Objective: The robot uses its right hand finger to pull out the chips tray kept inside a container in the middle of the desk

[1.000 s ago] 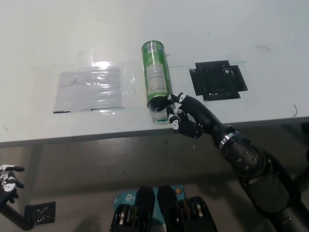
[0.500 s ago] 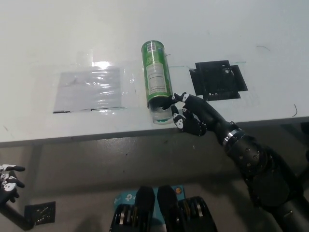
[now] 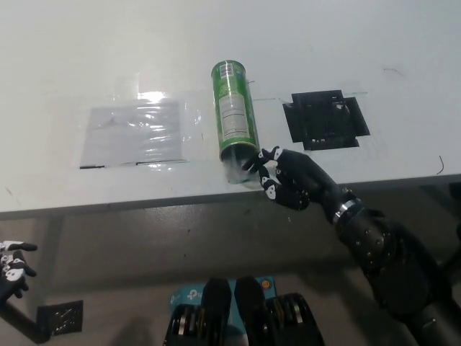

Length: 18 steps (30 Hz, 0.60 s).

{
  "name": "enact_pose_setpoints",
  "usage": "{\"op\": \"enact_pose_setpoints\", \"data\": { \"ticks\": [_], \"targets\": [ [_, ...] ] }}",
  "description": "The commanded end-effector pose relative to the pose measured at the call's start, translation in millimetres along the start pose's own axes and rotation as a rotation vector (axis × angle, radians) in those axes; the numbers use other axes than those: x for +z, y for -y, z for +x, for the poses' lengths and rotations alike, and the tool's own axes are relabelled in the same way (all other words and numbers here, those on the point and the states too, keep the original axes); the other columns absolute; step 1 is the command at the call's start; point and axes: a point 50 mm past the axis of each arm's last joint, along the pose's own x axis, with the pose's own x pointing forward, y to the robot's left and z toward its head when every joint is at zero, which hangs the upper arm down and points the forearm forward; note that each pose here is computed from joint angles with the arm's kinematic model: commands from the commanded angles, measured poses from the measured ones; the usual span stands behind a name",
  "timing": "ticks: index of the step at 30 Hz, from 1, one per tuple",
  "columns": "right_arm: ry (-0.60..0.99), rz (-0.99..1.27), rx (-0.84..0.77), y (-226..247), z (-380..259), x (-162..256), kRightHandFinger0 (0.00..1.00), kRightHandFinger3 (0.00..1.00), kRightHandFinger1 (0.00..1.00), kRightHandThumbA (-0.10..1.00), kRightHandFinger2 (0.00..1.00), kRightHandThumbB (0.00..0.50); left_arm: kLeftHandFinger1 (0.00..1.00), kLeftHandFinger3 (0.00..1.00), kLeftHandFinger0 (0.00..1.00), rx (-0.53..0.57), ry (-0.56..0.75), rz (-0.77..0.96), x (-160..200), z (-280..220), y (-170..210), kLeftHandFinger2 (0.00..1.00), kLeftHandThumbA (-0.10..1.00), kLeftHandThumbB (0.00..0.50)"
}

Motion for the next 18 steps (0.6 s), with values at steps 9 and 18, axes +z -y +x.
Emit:
{"op": "enact_pose_setpoints", "data": {
  "ticks": [9,18],
  "targets": [
    [0.04,0.006,0.003,-23,-15,10,0.0,0.7,0.02,-0.1,0.69,0.127,0.29,0.55,0.29,-0.002,0.066,0.048,21,4,-15,0.37,0.22,0.0],
    [0.043,0.074,-0.018,-27,-23,25,0.0,0.69,0.0,-0.1,0.74,0.129,0.29,0.55,0.3,-0.001,0.066,0.044,23,5,-15,0.37,0.22,0.0]
  ]
}}
